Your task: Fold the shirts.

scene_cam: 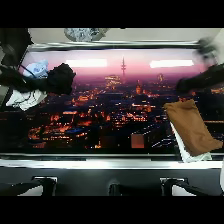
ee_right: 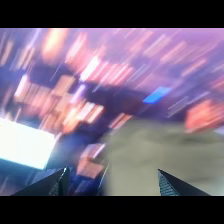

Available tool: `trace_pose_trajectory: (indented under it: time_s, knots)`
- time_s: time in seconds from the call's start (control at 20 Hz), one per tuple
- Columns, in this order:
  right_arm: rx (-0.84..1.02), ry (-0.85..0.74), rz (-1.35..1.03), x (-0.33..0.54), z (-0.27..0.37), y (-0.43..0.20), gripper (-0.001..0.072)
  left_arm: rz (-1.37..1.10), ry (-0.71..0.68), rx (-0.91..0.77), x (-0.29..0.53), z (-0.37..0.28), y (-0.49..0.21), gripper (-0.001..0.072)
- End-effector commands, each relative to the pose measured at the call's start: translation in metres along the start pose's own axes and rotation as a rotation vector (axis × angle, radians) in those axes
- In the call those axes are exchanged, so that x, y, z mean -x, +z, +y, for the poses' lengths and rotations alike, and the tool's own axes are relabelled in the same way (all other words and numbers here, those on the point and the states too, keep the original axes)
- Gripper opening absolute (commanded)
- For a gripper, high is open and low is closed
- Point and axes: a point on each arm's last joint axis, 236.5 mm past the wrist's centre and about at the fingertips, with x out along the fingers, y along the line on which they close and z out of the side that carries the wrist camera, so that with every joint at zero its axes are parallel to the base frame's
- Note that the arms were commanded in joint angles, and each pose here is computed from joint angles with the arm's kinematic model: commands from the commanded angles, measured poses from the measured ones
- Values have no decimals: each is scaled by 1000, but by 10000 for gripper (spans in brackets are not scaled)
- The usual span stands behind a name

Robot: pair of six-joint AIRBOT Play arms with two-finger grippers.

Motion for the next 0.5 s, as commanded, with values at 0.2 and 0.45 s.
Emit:
trace_pose_trajectory:
  time_s: [0.2,0.45]
  knots:
    - [73,128,306,-78,58,-64,670,168,39,48,-60,10,-93,675]
    - [73,129,308,-78,58,-65,670,180,40,48,-60,10,-95,677]
